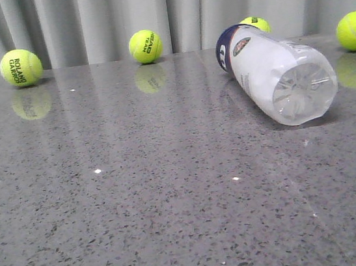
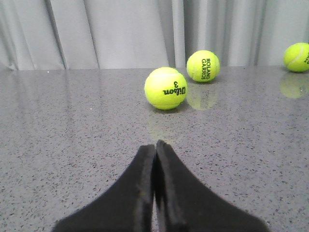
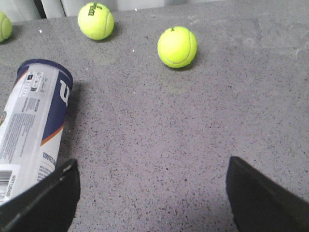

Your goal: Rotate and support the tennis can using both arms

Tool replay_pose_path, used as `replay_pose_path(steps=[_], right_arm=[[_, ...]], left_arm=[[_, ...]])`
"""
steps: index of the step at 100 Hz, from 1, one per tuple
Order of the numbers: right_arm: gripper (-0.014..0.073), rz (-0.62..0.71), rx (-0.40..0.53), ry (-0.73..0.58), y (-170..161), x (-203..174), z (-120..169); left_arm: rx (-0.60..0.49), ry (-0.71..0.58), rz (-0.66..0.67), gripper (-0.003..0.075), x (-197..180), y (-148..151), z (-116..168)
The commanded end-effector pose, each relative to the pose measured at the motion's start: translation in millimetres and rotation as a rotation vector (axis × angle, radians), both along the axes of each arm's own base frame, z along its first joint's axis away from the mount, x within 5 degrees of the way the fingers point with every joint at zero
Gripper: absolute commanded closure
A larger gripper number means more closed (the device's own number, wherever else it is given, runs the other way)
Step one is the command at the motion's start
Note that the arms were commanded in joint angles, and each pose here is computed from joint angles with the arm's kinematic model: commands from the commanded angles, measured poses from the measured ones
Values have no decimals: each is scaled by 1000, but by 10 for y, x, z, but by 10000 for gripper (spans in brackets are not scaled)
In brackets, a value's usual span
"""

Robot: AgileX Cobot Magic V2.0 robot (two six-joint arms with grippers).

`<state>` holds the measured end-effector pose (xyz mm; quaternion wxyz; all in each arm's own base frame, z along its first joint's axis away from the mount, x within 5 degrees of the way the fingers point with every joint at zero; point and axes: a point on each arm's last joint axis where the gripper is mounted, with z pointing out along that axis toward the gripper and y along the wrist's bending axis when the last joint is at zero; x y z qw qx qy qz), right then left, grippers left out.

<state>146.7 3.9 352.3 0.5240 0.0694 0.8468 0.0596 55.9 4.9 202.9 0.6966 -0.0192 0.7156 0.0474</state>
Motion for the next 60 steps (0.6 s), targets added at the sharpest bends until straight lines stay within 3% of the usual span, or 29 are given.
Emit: replay_pose_path(steps=[1,23,60], right_arm=[[-16,0,-3,-107,-3,25,234],[-16,82,-19,52,115,185,464],[-16,274,3,323,623,877,639]], left_arm=[[-5,-65,10,740,-7,7,-63],[-5,-65,10,740,-7,7,-63],[-5,-65,10,740,-7,7,-63]])
